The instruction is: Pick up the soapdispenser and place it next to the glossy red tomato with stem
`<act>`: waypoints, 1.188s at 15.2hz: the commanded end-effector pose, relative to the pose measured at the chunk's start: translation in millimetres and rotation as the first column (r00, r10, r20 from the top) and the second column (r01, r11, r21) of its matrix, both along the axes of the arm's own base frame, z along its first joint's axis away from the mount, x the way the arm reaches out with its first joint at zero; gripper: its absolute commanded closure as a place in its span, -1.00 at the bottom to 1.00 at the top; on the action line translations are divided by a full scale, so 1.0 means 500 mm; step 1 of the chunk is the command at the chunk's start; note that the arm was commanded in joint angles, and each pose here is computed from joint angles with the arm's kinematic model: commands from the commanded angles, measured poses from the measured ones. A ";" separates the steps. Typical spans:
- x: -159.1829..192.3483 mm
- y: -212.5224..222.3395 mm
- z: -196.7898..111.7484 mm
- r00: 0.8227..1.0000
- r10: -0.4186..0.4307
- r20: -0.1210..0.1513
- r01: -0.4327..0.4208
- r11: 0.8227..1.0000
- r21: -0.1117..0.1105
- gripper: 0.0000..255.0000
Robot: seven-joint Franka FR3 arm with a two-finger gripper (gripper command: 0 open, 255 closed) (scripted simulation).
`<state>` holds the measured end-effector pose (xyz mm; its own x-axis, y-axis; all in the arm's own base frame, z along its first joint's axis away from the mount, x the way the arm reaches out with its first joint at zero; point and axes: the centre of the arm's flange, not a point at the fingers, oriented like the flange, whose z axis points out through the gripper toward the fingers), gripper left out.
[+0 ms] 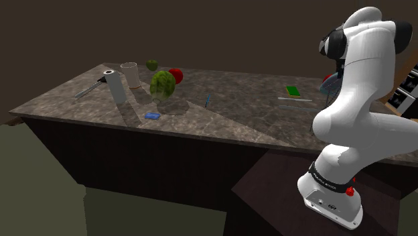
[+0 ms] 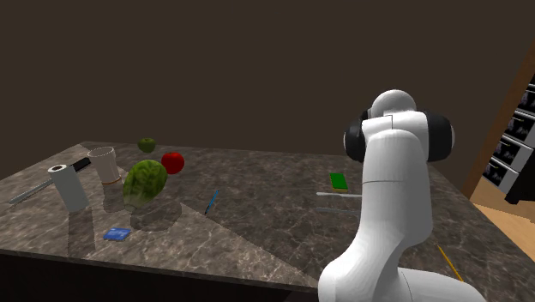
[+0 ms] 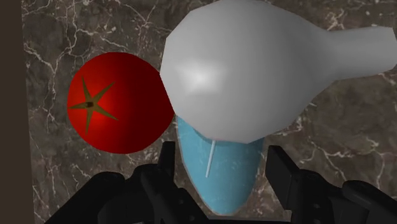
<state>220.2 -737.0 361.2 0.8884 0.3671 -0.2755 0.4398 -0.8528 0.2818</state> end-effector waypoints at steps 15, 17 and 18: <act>0.013 0.037 0.093 1.000 0.000 0.000 0.000 1.000 -0.001 -1.00; 0.013 0.037 0.093 1.000 0.000 0.000 0.000 1.000 -0.001 -1.00; 0.013 0.037 0.093 1.000 0.000 0.000 0.000 1.000 -0.001 -1.00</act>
<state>226.8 -718.5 407.5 0.8885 0.3669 -0.2756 0.4397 -0.8524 0.2829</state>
